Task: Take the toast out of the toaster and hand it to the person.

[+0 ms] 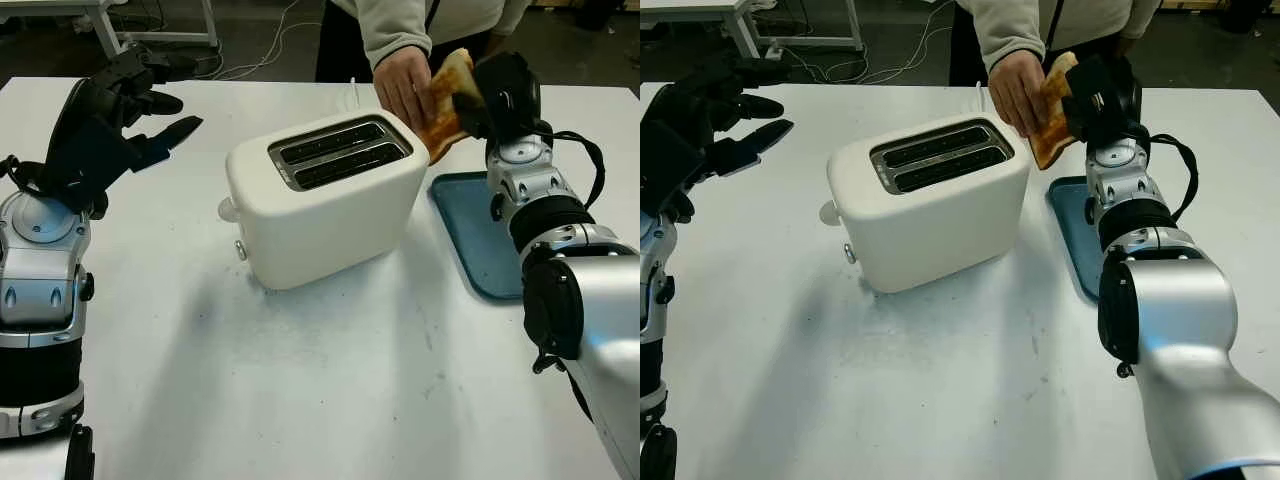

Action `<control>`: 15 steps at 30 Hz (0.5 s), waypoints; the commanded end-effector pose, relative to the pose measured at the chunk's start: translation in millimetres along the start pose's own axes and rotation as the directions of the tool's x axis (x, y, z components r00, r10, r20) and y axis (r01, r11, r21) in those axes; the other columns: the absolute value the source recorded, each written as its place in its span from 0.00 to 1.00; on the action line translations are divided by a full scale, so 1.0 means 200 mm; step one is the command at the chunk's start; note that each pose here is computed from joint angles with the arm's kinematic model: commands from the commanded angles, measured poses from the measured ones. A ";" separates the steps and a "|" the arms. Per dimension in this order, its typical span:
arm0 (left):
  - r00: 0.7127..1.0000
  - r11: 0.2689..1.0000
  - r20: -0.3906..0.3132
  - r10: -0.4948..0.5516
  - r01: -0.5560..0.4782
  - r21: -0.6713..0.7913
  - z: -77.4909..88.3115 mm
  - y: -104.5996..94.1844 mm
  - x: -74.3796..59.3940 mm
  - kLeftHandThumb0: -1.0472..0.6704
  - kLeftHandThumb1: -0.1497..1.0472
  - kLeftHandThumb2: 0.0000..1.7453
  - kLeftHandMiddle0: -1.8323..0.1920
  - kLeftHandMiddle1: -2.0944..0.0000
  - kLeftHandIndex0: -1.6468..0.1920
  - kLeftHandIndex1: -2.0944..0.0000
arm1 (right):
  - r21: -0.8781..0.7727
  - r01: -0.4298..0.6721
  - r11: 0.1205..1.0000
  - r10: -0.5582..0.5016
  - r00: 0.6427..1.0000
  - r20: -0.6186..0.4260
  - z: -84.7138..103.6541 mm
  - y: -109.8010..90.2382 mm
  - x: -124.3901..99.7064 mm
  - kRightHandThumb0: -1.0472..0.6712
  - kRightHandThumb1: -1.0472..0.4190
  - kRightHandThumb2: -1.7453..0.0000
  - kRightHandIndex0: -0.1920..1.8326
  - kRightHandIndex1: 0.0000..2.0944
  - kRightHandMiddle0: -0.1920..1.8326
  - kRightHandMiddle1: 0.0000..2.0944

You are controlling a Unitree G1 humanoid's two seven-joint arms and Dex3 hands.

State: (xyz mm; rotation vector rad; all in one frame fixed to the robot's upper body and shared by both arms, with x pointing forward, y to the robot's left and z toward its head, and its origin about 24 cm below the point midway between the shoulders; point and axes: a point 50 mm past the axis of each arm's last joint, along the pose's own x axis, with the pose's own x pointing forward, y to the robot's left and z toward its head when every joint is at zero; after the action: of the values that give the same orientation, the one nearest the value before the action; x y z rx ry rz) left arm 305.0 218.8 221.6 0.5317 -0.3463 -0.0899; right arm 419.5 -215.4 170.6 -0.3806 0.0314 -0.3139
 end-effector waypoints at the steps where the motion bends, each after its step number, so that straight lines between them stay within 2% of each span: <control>1: 1.000 1.000 0.012 0.002 -0.002 0.000 0.01 -0.01 0.01 0.31 0.89 0.12 0.84 0.50 0.73 0.70 | 0.005 0.000 1.000 0.000 1.000 0.027 0.02 -0.02 0.01 0.49 0.09 0.80 0.46 0.83 0.28 0.83; 5: 1.000 1.000 0.004 0.001 -0.001 -0.009 0.01 -0.01 0.01 0.31 0.89 0.12 0.84 0.50 0.73 0.70 | 0.006 -0.030 1.000 0.030 0.998 0.053 0.02 -0.02 0.00 0.48 0.09 0.79 0.44 0.83 0.26 0.83; 7: 1.000 1.000 0.003 0.002 -0.002 -0.011 0.01 -0.01 0.00 0.31 0.89 0.12 0.85 0.50 0.74 0.70 | -0.032 -0.050 0.998 0.052 0.995 0.088 0.02 -0.02 0.00 0.47 0.09 0.82 0.41 0.83 0.27 0.83; 8: 1.000 1.000 0.006 0.001 -0.001 0.000 0.01 -0.01 0.00 0.31 0.89 0.12 0.85 0.50 0.74 0.70 | -0.071 -0.062 0.996 0.069 0.993 0.100 0.03 -0.02 0.00 0.42 0.09 0.85 0.39 0.83 0.30 0.81; 9: 1.000 1.000 0.008 0.000 0.000 0.007 0.01 -0.01 0.00 0.31 0.89 0.13 0.84 0.50 0.74 0.70 | -0.093 -0.076 0.993 0.085 0.991 0.103 0.03 -0.02 0.00 0.37 0.09 0.88 0.37 0.59 0.31 0.54; 10: 1.000 1.000 0.008 0.000 0.000 0.004 0.01 -0.01 0.00 0.31 0.89 0.13 0.84 0.50 0.73 0.70 | -0.118 -0.100 0.988 0.113 0.988 0.102 0.04 -0.02 0.00 0.35 0.09 0.89 0.39 0.42 0.35 0.35; 11: 1.000 1.000 0.008 0.001 -0.001 0.001 0.01 -0.01 0.00 0.31 0.89 0.13 0.84 0.50 0.74 0.70 | -0.149 -0.132 0.980 0.148 0.983 0.105 0.05 -0.03 0.01 0.32 0.09 0.89 0.37 0.27 0.34 0.20; 12: 1.000 1.000 0.007 0.002 -0.002 -0.005 0.01 -0.01 0.00 0.31 0.89 0.13 0.84 0.50 0.74 0.70 | -0.179 -0.160 0.971 0.182 0.977 0.114 0.06 -0.03 0.01 0.25 0.09 0.90 0.29 0.12 0.29 0.08; 13: 1.000 1.000 0.006 0.002 -0.002 -0.009 0.01 -0.01 0.00 0.31 0.89 0.13 0.84 0.50 0.74 0.70 | -0.192 -0.180 0.965 0.205 0.972 0.118 0.06 -0.04 0.01 0.22 0.09 0.91 0.25 0.06 0.25 0.04; 15: 1.000 1.000 0.007 0.004 -0.004 -0.013 0.01 -0.01 0.00 0.31 0.89 0.12 0.84 0.50 0.74 0.70 | -0.195 -0.175 0.965 0.206 0.967 0.150 0.07 -0.06 0.01 0.20 0.09 0.95 0.21 0.02 0.20 0.01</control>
State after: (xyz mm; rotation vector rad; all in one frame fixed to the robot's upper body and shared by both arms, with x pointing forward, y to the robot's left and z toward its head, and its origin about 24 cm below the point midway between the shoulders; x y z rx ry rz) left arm 305.2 219.1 221.0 0.5285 -0.3380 -0.0889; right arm 419.6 -216.9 178.4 -0.5683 -0.0113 -0.0857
